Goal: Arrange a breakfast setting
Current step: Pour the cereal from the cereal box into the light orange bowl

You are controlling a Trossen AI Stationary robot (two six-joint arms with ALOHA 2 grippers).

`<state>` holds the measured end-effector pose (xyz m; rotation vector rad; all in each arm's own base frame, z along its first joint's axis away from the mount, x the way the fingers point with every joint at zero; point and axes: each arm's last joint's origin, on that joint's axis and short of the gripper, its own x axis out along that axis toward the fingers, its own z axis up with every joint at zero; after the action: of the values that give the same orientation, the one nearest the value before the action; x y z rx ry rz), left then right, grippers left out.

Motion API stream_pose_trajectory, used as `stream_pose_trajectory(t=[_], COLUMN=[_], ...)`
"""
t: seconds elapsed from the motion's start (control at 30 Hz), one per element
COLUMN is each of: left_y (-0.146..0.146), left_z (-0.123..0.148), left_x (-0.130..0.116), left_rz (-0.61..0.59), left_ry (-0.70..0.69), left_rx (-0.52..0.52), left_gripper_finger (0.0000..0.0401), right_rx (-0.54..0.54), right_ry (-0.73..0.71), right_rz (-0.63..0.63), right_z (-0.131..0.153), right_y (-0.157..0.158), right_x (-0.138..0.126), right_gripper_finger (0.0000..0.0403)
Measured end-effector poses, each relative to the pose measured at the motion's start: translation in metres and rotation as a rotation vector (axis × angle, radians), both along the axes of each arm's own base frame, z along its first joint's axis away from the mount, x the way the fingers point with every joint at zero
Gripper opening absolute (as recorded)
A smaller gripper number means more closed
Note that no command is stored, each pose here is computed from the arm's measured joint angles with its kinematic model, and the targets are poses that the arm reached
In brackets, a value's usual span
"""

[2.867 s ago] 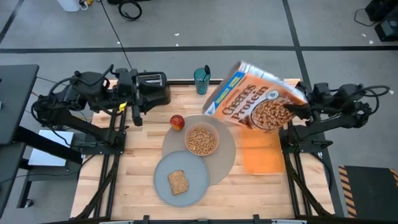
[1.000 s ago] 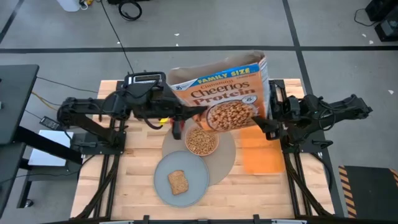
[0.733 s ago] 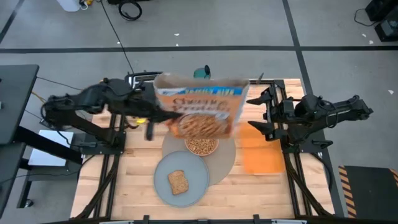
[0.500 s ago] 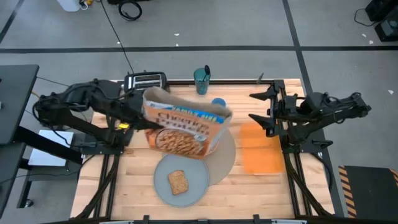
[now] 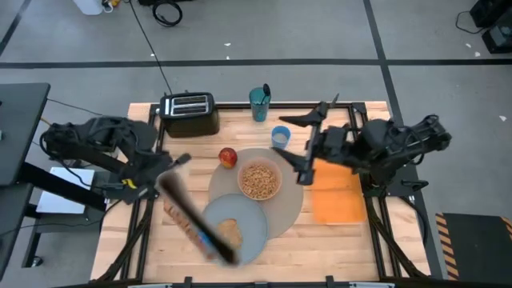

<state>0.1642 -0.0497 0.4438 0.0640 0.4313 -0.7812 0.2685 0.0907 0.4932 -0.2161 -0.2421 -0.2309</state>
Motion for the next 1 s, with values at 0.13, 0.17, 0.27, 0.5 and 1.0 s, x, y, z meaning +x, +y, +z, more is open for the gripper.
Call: stream_pose_trajectory(t=[0.13,0.17,0.27,0.5,1.0], left_y=[-0.007,-0.008,-0.011,-0.008,-0.015], left_z=[-0.036,-0.046,-0.072,-0.129,-0.197], left_x=[-0.012,-0.016,-0.034,-0.075,-0.078], left_rz=[-0.151,-0.183,-0.251,-0.407,-0.430], left_ry=[-0.033,-0.030,-0.027,-0.086,-0.187], left_rx=[-0.079,-0.096,-0.112,-0.019,-0.029], left_gripper_finger=[0.0010,0.0010,0.0009,0.0009,0.0009], right_rx=[0.030,0.039,0.067,0.154,0.243], right_ry=[-0.023,-0.023,-0.016,-0.047,-0.035], right_rz=[-0.046,-0.063,-0.127,-0.263,-0.381], right_z=[0.016,0.017,0.016,0.015,-0.009], right_y=[0.019,0.024,0.038,0.062,0.074], right_x=[0.029,0.037,0.062,0.105,0.140], right_gripper_finger=[0.0327,0.0326,0.0323,0.0320,0.0319])
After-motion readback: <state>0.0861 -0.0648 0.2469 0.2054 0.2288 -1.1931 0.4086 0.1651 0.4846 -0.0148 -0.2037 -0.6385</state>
